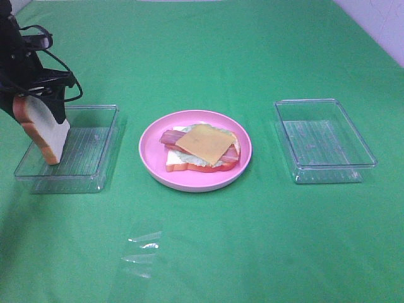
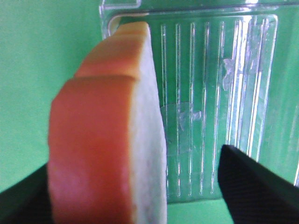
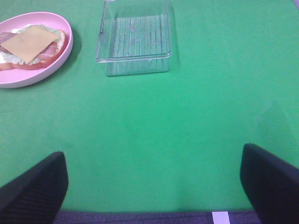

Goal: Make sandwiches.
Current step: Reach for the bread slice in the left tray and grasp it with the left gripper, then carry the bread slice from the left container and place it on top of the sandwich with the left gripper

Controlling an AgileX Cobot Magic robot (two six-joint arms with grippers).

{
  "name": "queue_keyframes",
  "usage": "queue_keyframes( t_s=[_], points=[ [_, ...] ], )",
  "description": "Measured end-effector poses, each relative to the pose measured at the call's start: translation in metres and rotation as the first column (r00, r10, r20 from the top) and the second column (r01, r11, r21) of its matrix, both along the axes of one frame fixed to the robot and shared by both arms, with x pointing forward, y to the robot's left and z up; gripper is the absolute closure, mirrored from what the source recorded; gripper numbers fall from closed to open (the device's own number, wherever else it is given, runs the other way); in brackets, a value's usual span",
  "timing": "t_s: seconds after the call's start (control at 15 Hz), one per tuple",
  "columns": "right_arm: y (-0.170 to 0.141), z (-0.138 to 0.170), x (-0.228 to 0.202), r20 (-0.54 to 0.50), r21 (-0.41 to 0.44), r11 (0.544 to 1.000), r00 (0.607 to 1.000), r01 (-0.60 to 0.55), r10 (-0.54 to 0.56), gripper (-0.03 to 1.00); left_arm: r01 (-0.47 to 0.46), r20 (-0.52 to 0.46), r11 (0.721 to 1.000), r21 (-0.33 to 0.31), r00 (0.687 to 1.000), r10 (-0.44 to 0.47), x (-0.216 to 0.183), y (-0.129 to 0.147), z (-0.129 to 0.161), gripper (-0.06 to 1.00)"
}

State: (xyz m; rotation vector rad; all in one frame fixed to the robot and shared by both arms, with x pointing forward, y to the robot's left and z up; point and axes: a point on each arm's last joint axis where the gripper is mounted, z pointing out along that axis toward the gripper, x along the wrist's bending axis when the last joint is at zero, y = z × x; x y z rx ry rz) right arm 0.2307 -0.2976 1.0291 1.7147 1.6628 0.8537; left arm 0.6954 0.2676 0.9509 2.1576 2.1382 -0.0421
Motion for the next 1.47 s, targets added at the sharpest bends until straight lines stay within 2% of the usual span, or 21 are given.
queue_keyframes(
  t_s=[0.13, 0.6, 0.73, 0.8, 1.13, 1.33, 1.47],
  points=[
    [0.0, 0.0, 0.0, 0.0, 0.0, 1.0, 1.0, 0.0, 0.0, 0.01, 0.0, 0.0, 1.0, 0.0, 1.0, 0.0, 0.0, 0.0, 0.0, 0.46],
    [0.0, 0.0, 0.0, 0.0, 0.0, 1.0, 1.0, 0.0, 0.0, 0.01, -0.001, 0.0, 1.0, -0.002, 1.0, 0.001, 0.0, 0.0, 0.0, 0.48],
    [0.0, 0.0, 0.0, 0.0, 0.0, 1.0, 1.0, 0.0, 0.0, 0.01, -0.001, 0.0, 1.0, -0.003, 1.0, 0.001, 0.0, 0.0, 0.0, 0.59],
    [0.0, 0.0, 0.0, 0.0, 0.0, 1.0, 1.0, 0.0, 0.0, 0.01, -0.002, 0.0, 1.0, -0.006, 1.0, 0.002, 0.0, -0.001, 0.0, 0.74],
    [0.0, 0.0, 0.0, 0.0, 0.0, 1.0, 1.0, 0.0, 0.0, 0.01, -0.002, 0.005, 1.0, -0.008, 1.0, 0.002, 0.0, -0.001, 0.002, 0.75],
    [0.0, 0.0, 0.0, 0.0, 0.0, 1.0, 1.0, 0.0, 0.0, 0.01, -0.003, 0.048, 1.0, -0.016, 0.999, 0.003, -0.003, -0.001, 0.025, 0.75],
    [0.0, 0.0, 0.0, 0.0, 0.0, 1.0, 1.0, 0.0, 0.0, 0.01, -0.01, 0.103, 0.997, -0.072, 0.994, 0.018, -0.008, -0.005, 0.053, 0.75]
  ],
)
